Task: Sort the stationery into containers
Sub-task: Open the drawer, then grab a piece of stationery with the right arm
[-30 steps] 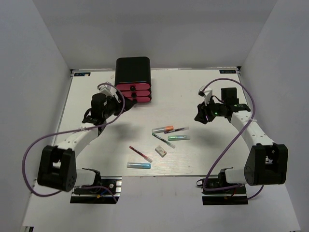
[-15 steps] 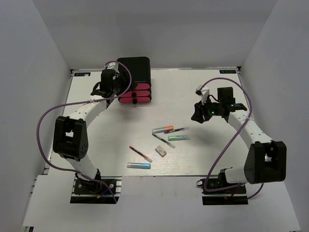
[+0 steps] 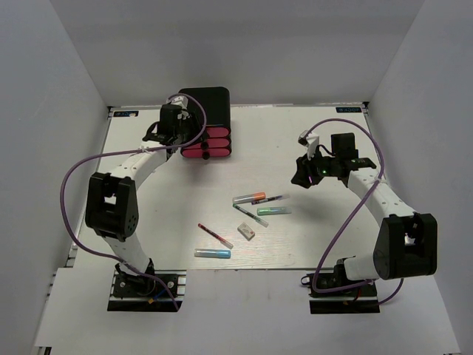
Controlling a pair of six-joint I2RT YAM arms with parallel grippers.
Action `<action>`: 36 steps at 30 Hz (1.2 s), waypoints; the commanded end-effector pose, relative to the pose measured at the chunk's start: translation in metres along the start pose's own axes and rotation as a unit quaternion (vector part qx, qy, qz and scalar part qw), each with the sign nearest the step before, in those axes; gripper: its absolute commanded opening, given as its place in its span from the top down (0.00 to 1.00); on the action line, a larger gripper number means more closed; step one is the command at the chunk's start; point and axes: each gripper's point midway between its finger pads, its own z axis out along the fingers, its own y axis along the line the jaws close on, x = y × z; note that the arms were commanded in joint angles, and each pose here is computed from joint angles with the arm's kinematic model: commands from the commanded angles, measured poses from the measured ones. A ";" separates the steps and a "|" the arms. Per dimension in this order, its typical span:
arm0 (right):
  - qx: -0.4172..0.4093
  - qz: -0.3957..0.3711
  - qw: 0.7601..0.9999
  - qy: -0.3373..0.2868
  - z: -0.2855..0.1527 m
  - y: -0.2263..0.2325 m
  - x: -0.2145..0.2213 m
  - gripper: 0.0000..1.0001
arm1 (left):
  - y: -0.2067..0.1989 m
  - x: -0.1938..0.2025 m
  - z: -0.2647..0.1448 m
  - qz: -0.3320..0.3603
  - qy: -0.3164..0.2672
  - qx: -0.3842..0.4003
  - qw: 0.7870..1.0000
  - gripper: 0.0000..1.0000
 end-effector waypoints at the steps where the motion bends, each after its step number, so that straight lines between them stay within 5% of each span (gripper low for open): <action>1: 0.001 -0.008 1.000 -0.013 0.001 -0.001 -0.010 0.48 | -0.003 -0.017 0.000 0.014 -0.017 -0.005 1.000 0.43; 9: -0.004 -0.019 1.000 -0.012 0.001 0.004 -0.008 0.50 | -0.009 -0.010 -0.008 0.031 -0.008 0.008 0.999 0.87; 19: -0.026 -0.032 0.999 -0.012 0.004 0.013 -0.008 0.50 | -0.013 0.044 -0.057 0.063 0.040 0.049 0.996 0.88; 23: -0.038 -0.040 0.998 -0.009 0.008 0.017 -0.008 0.48 | -0.010 0.050 -0.062 0.062 0.042 0.048 0.996 0.72; 24: -0.041 -0.045 0.998 -0.008 0.009 0.018 -0.009 0.47 | -0.010 0.050 -0.062 0.062 0.042 0.048 0.996 0.51; 27: -0.055 -0.062 0.997 -0.003 0.011 0.022 -0.008 0.39 | -0.012 0.046 -0.061 0.064 0.034 0.052 0.996 0.33; 31: -0.125 -0.124 0.984 -0.016 0.009 0.048 -0.006 0.29 | -0.018 0.041 -0.064 0.061 0.028 0.060 0.996 0.18; 36: -0.226 -0.228 0.946 -0.051 0.006 0.090 0.003 0.17 | -0.025 0.031 -0.075 0.064 0.011 0.068 0.996 0.17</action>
